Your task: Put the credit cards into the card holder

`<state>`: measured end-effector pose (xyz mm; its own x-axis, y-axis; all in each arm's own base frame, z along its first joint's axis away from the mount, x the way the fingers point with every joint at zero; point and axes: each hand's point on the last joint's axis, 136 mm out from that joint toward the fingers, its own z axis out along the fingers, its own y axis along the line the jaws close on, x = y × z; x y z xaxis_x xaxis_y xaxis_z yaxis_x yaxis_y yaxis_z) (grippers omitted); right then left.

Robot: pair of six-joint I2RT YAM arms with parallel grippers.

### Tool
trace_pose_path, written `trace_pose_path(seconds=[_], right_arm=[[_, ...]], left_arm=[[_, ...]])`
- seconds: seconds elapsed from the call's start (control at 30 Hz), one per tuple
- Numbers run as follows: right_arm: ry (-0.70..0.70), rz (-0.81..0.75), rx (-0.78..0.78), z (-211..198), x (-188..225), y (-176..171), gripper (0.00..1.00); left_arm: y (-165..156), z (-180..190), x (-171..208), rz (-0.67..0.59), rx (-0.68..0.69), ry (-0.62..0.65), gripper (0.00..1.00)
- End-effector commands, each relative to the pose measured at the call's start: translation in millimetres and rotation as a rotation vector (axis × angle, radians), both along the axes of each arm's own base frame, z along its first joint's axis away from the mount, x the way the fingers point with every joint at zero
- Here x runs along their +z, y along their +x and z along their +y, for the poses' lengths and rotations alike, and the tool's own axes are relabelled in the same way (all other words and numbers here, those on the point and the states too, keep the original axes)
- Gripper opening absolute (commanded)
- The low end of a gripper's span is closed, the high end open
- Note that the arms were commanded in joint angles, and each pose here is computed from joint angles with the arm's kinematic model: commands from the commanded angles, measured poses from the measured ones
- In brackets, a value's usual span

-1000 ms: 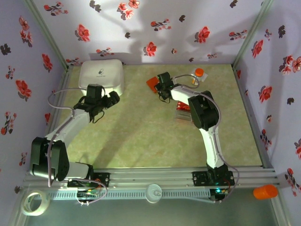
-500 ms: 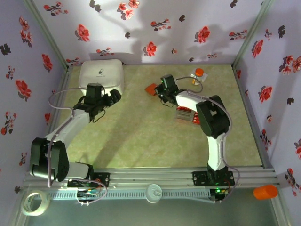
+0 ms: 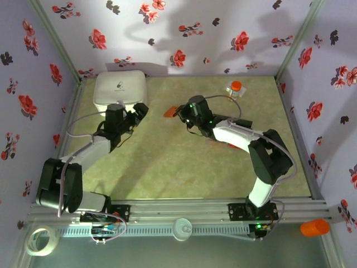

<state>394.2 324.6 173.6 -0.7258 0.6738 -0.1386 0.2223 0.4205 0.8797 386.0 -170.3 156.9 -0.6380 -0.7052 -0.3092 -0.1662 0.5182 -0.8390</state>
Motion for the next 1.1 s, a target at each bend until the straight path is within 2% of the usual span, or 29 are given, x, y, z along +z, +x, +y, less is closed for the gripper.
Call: trace_pose_path(seconds=[0.0,0.27,0.6,0.87,1.07], right_arm=[[0.073,-0.062,-0.002,2,33,-4,0.0],[0.116,-0.109,0.008,5,58,-12,0.0],[0.149,-0.118,0.028,16,66,-15,0.0],[0.171,-0.113,0.046,26,66,-18,0.0],[0.178,-0.104,0.061,32,62,-20,0.0]], left_arm=[[7,-18,17,-0.048,-0.002,-0.129,1.0],[17,-37,25,-0.051,0.038,-0.246,1.0],[29,-55,18,-0.021,0.065,-0.407,1.0],[38,-60,22,-0.037,0.067,-0.468,0.94],[44,-64,25,-0.053,0.064,-0.51,0.84]])
